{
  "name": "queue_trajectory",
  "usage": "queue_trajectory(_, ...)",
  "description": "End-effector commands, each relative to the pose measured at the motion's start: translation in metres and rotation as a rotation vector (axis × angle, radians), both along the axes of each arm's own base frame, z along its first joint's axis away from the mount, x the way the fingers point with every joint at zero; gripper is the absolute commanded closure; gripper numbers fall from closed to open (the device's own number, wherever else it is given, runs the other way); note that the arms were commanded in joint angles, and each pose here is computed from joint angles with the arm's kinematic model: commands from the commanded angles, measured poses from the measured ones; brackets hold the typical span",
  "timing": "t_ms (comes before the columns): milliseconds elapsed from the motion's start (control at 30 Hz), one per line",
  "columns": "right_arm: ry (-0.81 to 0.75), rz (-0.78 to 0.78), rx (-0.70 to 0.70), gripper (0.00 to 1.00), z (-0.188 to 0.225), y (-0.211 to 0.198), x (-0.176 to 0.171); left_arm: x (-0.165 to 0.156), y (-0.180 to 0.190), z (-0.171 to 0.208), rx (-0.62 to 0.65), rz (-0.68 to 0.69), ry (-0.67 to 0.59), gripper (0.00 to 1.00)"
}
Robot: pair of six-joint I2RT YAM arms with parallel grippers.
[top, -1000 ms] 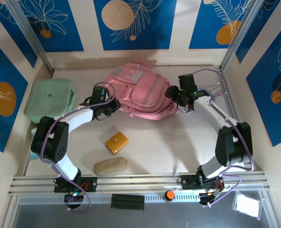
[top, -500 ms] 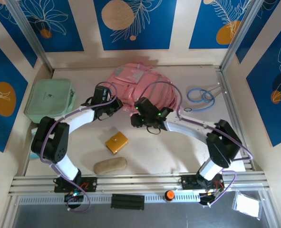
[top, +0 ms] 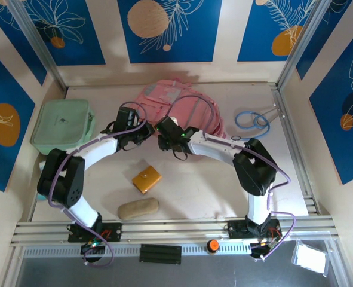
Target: Pack the student bag
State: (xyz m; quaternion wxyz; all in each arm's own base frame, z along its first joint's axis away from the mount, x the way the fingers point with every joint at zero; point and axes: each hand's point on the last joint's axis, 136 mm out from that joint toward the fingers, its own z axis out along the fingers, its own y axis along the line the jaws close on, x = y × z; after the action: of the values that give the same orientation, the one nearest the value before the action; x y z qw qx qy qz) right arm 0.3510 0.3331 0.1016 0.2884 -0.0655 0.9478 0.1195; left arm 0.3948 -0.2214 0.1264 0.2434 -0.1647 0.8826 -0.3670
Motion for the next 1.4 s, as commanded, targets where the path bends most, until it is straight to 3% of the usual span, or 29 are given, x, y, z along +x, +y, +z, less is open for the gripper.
queue_trajectory(0,-0.017,-0.125,-0.066,0.69,-0.001,-0.020,0.018,-0.002,-0.027,0.058,-0.095,-0.119,-0.140,1.00)
queue_trajectory(267,-0.030,-0.185,-0.118,0.68,-0.005,-0.025,0.031,-0.004,-0.027,0.057,-0.092,-0.126,-0.136,1.00)
queue_trajectory(833,-0.053,-0.170,-0.190,0.90,-0.007,-0.041,0.027,-0.001,-0.016,0.049,-0.035,-0.083,-0.127,1.00)
queue_trajectory(1367,-0.001,-0.221,-0.294,0.88,-0.032,-0.142,-0.022,0.011,0.024,0.029,0.069,0.011,-0.111,1.00)
